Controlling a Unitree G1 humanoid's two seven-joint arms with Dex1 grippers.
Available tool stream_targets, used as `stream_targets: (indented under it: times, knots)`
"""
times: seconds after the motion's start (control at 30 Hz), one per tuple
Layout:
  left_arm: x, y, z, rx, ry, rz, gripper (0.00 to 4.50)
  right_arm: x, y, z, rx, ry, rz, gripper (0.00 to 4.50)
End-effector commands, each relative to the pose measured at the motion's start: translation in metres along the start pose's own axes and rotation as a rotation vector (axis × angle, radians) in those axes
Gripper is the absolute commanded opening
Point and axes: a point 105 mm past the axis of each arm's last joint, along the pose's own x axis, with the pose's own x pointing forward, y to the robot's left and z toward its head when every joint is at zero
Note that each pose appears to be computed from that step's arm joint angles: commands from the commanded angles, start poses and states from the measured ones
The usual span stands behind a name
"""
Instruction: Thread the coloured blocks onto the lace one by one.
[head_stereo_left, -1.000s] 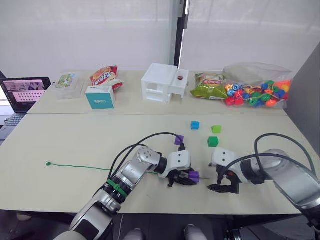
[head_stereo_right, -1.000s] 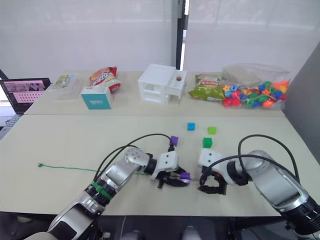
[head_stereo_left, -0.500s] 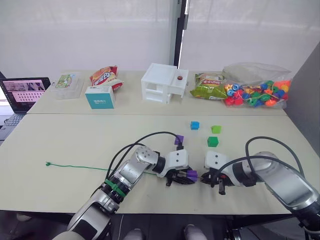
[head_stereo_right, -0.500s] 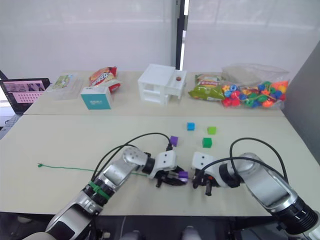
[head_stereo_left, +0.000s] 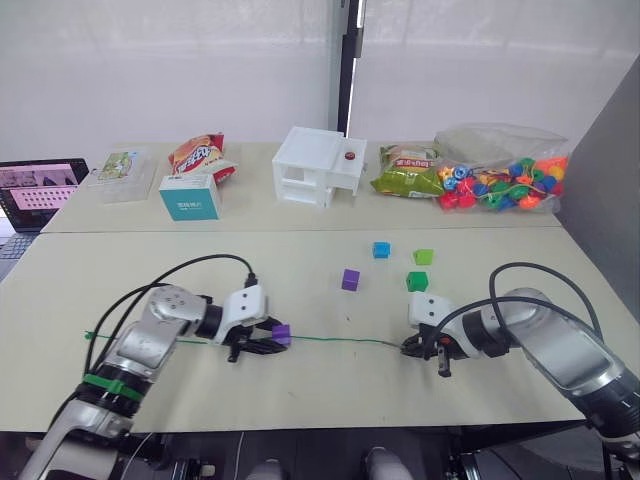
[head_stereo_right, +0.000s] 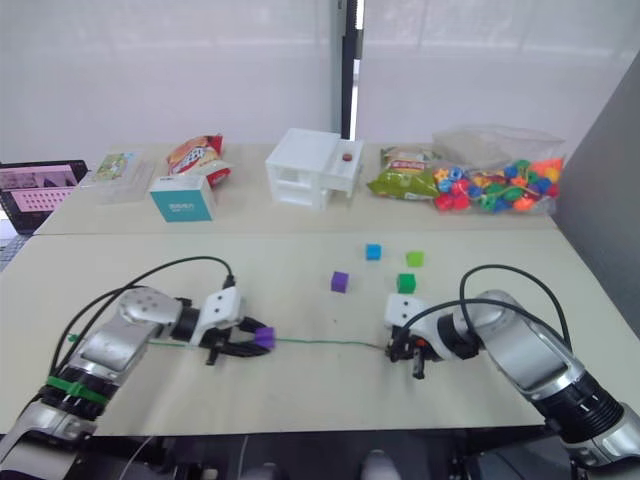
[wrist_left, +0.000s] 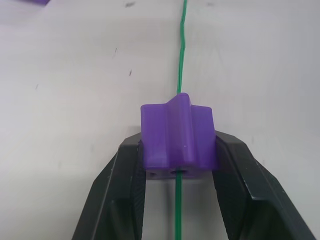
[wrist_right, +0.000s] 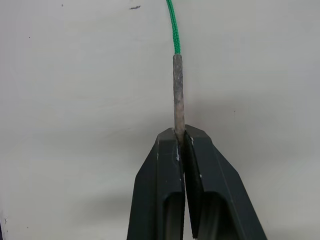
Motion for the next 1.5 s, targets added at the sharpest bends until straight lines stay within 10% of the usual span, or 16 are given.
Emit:
stream_targets:
  times: [0.03,0.2,0.47,0.73,0.9,1.17,1.5]
  knots:
    - [-0.092,0.005,-0.063,-0.194,0.220,0.186,1.38,-0.004,-0.004,0.004,-0.030,0.000,0.004,0.00]
    - [-0.155,-0.007,-0.105,-0.313,0.347,0.328,1.38,0.001,-0.004,0.017,-0.047,-0.049,0.019,0.00]
    - [-0.164,-0.002,-0.119,-0.323,0.321,0.435,1.38,0.008,-0.003,0.024,-0.061,-0.070,0.032,0.00]
    - [-0.198,0.034,-0.106,-0.247,0.387,0.702,4.39,0.008,0.001,0.026,-0.044,-0.082,0.036,0.00]
    - [-0.207,0.071,-0.056,-0.151,0.175,0.825,4.46,0.007,0.003,0.026,-0.025,-0.093,0.032,0.00]
    - [-0.127,0.089,0.052,-0.036,-0.324,0.374,4.46,0.006,0.007,0.029,-0.009,-0.104,0.025,0.00]
    - [0.020,0.014,0.079,0.094,-0.319,0.018,4.46,0.003,0.013,0.036,-0.005,-0.120,0.028,0.00]
